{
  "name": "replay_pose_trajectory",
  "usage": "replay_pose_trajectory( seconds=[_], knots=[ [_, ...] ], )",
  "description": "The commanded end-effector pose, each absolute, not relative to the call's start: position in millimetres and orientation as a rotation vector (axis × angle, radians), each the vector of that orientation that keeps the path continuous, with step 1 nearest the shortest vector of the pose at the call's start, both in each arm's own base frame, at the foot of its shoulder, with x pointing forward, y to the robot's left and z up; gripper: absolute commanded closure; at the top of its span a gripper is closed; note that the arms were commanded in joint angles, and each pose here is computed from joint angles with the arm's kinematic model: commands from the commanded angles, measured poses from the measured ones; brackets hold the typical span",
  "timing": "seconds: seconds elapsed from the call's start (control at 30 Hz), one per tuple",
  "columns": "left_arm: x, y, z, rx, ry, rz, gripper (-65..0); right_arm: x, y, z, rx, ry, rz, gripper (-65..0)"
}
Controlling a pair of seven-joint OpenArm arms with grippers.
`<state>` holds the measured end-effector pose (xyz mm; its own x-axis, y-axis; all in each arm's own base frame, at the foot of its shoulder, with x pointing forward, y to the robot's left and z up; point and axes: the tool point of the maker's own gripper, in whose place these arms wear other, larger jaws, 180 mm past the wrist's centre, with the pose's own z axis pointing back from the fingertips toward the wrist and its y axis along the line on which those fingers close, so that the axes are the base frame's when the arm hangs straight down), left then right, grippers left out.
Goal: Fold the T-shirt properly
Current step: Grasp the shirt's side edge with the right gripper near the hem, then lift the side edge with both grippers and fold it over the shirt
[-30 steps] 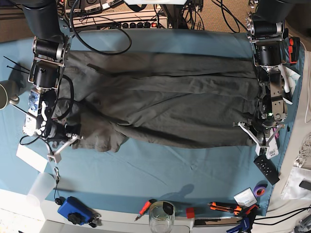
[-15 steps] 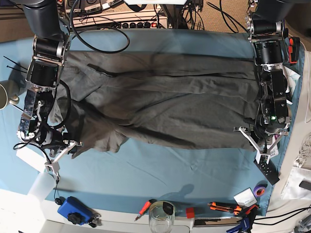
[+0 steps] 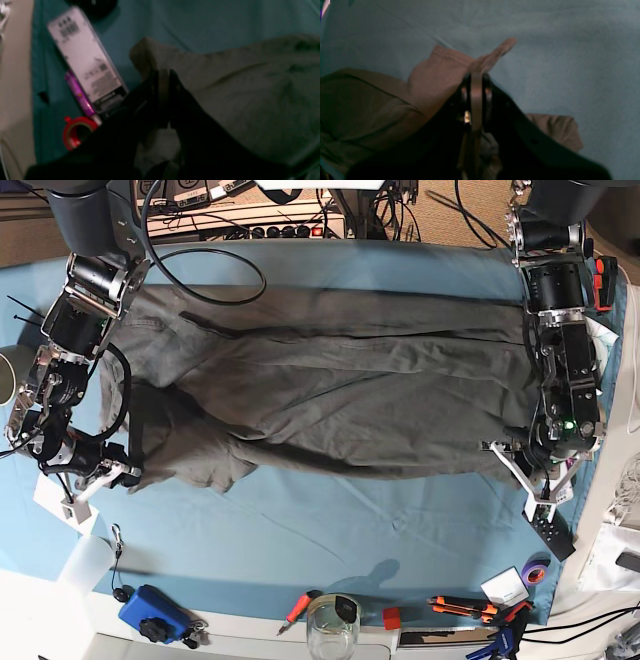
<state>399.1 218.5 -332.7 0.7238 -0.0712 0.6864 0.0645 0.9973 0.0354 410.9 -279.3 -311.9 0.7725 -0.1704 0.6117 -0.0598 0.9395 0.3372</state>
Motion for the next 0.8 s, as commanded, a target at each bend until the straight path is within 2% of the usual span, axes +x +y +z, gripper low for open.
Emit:
replay_pose_trajectory(
  seconds=[0.0, 0.27, 0.53, 0.77],
  knots=[
    [409, 222, -313, 0.021, -0.814, -0.077, 0.0, 420, -286, -290, 0.343, -0.750, -0.052, 0.0],
    [400, 226, -323, 0.027, -0.775, -0.079, 0.0, 397, -299, -292, 0.255, -0.754, -0.014, 0.0],
    [395, 226, -321, -0.019, -0.753, -0.071, 0.0, 382, -327, -272, 0.278, -0.844, -0.072, 0.0],
    [389, 223, -325, -0.043, -0.714, -0.071, 0.0, 363, -343, -278, 0.261, -0.811, -0.086, 0.0]
  ],
)
